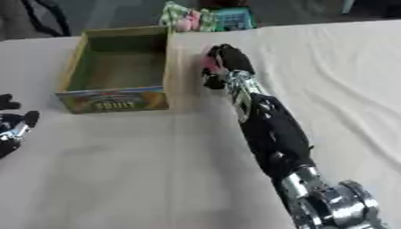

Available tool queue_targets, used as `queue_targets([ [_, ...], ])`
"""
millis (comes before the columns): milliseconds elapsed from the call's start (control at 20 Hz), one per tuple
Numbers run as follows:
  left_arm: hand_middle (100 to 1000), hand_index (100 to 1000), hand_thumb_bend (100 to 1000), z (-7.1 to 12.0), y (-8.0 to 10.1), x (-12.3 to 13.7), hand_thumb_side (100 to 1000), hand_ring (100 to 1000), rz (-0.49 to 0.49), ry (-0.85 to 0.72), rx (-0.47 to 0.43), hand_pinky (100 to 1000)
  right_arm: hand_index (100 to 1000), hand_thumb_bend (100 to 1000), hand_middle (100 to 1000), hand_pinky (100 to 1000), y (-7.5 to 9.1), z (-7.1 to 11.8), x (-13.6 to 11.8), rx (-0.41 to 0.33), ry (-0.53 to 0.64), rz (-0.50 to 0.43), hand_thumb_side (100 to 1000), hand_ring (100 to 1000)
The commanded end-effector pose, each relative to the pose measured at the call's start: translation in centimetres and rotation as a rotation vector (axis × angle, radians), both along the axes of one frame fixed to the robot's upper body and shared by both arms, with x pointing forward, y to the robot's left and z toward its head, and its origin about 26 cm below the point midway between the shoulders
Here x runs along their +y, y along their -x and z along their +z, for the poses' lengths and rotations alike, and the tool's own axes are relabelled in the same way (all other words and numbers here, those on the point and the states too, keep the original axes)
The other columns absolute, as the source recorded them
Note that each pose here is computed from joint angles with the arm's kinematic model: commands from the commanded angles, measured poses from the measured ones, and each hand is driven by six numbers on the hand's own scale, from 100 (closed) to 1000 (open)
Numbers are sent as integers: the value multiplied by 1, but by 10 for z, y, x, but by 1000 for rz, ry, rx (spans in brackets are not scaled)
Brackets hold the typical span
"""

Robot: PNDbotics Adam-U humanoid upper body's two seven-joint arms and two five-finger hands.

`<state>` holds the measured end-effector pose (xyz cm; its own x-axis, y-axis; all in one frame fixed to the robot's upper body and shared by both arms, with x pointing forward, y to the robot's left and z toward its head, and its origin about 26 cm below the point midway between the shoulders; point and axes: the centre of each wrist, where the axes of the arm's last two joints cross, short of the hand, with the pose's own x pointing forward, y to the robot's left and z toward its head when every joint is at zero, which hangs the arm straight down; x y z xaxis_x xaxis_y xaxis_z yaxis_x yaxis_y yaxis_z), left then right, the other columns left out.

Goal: Pick up objects on the table and place them in the box.

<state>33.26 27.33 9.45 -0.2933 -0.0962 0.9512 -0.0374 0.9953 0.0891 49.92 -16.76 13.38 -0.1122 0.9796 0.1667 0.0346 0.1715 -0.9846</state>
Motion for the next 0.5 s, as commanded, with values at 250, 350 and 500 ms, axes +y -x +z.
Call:
queue_targets([
  [250,599,737,544,9,-1,1,100,539,-5,-10,-28,574,483,100,376,710,-3,20,-4,-132,35,-71,100,756],
  [350,598,737,544,9,-1,1,100,539,-4,-10,-28,574,419,100,313,681,-3,24,-4,-202,25,-98,100,724],
  [500,598,737,544,9,-1,1,100,539,-3,-10,-28,574,356,100,253,644,-2,32,-3,-309,-3,-125,100,681],
])
